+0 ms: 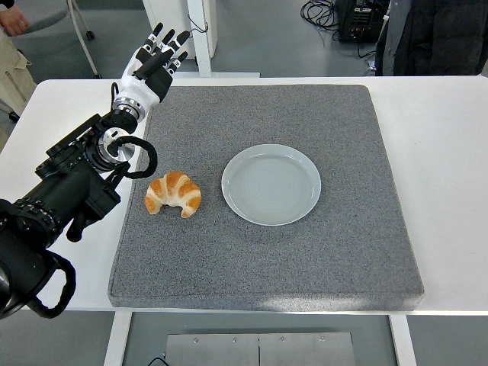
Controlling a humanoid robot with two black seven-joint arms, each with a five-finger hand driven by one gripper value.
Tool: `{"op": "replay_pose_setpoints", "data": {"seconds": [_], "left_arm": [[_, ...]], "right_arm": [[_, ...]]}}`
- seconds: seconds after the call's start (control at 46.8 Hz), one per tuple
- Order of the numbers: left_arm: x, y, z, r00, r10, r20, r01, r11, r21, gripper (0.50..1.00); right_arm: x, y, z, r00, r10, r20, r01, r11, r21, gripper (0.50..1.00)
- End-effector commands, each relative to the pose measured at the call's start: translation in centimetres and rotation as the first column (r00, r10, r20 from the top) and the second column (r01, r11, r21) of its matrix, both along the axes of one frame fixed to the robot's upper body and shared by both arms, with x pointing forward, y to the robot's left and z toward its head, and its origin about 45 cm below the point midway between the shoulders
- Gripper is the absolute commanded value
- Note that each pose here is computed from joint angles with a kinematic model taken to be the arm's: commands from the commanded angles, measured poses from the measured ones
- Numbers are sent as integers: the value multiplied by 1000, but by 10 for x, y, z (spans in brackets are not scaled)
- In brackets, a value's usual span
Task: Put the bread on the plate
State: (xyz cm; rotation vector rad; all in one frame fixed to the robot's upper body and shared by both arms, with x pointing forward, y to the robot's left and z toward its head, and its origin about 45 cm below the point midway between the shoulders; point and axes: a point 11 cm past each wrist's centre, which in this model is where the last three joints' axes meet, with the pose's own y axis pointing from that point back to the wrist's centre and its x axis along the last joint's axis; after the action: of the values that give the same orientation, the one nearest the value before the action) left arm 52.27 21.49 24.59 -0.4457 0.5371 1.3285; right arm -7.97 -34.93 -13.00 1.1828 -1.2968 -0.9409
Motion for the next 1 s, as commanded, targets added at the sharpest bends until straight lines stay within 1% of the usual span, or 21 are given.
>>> {"op": "replay_pose_setpoints", "data": {"seconds": [0.0, 0.278, 0.534, 0.641, 0.791, 0.876, 0.983], "left_arm": [[0, 0, -1, 1000, 0, -2, 0, 1000, 1, 996], [-1, 1, -2, 1000, 3, -6, -3, 1000, 6, 996], [4, -2, 9, 1000, 3, 5, -3, 1000, 12, 996], [2, -3, 2, 1000, -7, -16, 8, 999, 49, 996], [0, -4, -3, 999, -24, -21, 26, 992, 125, 996], [2, 0, 1, 1000, -17, -18, 20, 988, 152, 996], [7, 8, 15, 1000, -13, 5, 12, 986, 166, 996]], "right_arm": [[0, 0, 0, 1000, 0, 0, 0, 1000, 1, 1000], [-1, 0, 0, 1000, 0, -1, 0, 1000, 1, 1000], [-1, 0, 0, 1000, 0, -1, 0, 1000, -1, 1000], [-1, 0, 0, 1000, 0, -1, 0, 1000, 1, 1000], [-1, 0, 0, 1000, 0, -1, 0, 1000, 1, 1000], [0, 0, 0, 1000, 0, 0, 0, 1000, 1, 1000], [-1, 0, 0, 1000, 0, -1, 0, 1000, -1, 1000]]}}
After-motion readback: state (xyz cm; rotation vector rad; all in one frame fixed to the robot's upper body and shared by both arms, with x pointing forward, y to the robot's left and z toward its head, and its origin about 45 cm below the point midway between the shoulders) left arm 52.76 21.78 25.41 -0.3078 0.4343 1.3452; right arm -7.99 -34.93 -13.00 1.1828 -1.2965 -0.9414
